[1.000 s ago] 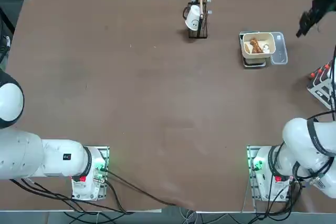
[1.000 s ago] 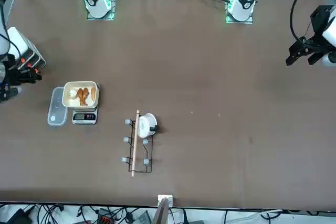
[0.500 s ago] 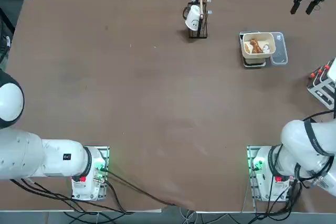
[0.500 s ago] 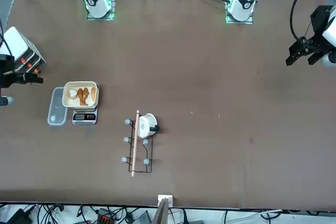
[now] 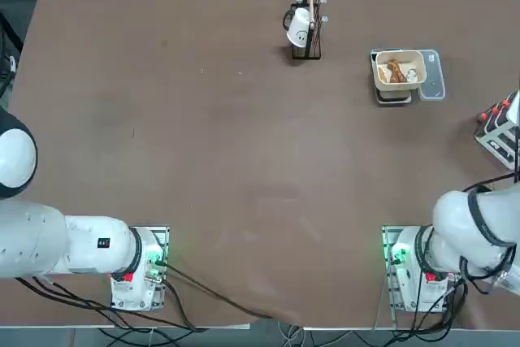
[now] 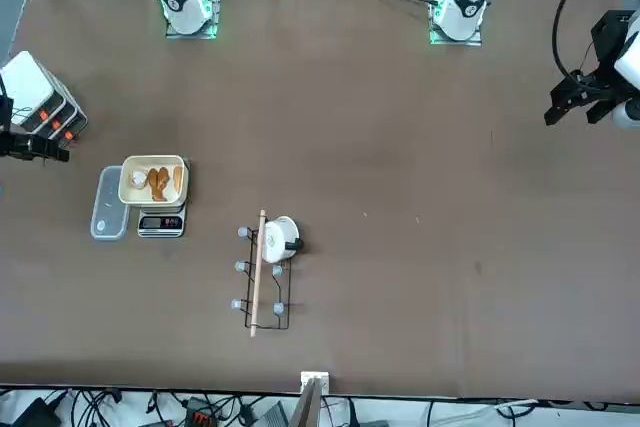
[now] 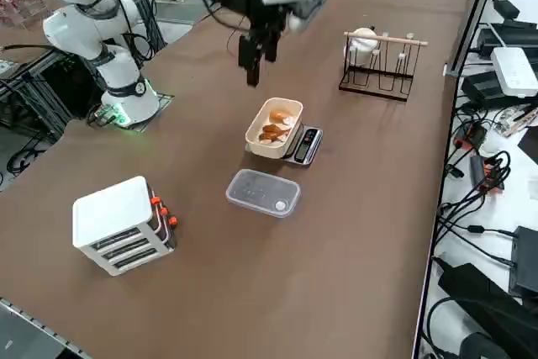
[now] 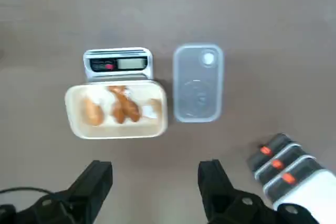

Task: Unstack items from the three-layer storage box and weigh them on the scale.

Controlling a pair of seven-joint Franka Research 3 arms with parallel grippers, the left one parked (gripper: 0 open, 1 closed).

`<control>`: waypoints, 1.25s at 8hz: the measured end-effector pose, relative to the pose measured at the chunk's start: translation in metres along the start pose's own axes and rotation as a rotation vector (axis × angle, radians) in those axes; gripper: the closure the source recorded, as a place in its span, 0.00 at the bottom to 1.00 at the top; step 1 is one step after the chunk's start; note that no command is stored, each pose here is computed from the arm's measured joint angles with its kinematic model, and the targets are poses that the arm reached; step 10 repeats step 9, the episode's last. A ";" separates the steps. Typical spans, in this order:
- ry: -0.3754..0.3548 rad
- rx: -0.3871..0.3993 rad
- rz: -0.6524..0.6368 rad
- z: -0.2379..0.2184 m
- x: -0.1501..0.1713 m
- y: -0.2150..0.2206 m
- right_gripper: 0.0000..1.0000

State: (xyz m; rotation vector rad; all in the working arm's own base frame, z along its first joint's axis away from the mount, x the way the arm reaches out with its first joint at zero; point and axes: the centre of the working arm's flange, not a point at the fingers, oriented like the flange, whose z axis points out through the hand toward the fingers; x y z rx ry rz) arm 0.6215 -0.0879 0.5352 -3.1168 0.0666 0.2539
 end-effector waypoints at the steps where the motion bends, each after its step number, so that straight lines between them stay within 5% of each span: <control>1: 0.020 0.045 0.009 -0.018 -0.009 -0.017 0.00; 4: 0.061 0.037 0.001 -0.053 -0.031 -0.054 0.00; 10: 0.141 -0.003 -0.091 -0.029 -0.072 -0.092 0.00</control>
